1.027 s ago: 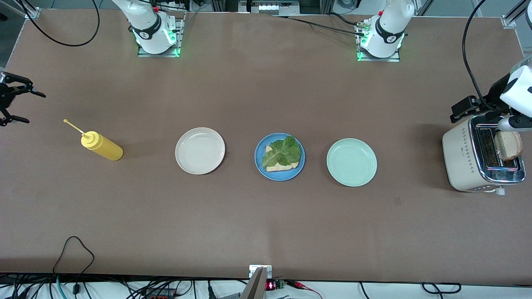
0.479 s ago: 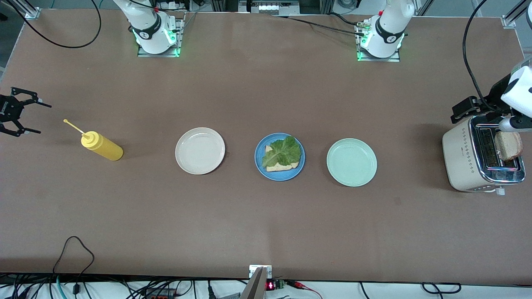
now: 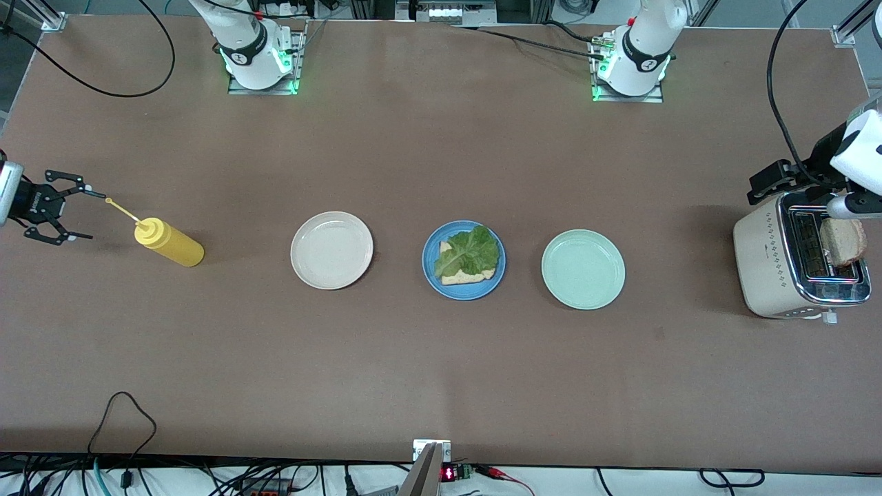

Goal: Make sandwich in blue plate with both arms
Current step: 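Grasp the yellow squeeze bottle with the right gripper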

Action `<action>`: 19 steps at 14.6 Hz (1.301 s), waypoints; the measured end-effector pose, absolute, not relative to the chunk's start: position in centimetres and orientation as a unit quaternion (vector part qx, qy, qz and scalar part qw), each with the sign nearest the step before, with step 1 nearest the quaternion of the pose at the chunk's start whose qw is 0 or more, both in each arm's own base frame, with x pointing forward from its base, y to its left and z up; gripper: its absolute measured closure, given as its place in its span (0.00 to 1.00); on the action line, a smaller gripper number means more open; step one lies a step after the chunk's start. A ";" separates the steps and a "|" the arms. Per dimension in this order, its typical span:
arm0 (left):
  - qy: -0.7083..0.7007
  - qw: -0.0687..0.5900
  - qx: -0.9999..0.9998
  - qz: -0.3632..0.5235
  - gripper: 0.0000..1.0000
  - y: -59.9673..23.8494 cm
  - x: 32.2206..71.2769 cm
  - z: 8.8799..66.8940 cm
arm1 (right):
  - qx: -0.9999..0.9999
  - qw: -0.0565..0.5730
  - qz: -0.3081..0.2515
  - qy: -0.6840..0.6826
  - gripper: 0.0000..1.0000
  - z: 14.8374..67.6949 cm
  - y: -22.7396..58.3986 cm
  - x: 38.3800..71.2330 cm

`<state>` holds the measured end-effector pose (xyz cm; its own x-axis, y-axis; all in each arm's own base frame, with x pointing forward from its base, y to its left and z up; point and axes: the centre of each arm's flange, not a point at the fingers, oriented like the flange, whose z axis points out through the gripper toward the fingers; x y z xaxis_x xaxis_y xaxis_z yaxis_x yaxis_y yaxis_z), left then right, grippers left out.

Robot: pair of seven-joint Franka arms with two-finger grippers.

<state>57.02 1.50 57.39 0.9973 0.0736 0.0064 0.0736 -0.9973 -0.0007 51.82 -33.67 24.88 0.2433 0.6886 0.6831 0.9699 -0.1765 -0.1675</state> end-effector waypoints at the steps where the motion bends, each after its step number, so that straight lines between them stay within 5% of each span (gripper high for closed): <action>1: -0.037 0.000 -0.999 -0.003 0.00 1.5 57.0 57.4 | -0.724 0.306 -0.246 -0.567 0.00 23.7 -33.5 52.0; 9: -0.038 0.000 -0.999 0.000 0.00 1.6 57.2 57.0 | -0.688 0.374 -0.317 -0.535 0.00 14.5 -29.9 53.1; 19: -0.040 0.000 -0.999 0.001 0.00 1.9 57.2 56.9 | -0.661 0.396 -0.340 -0.539 0.00 13.6 -26.0 55.6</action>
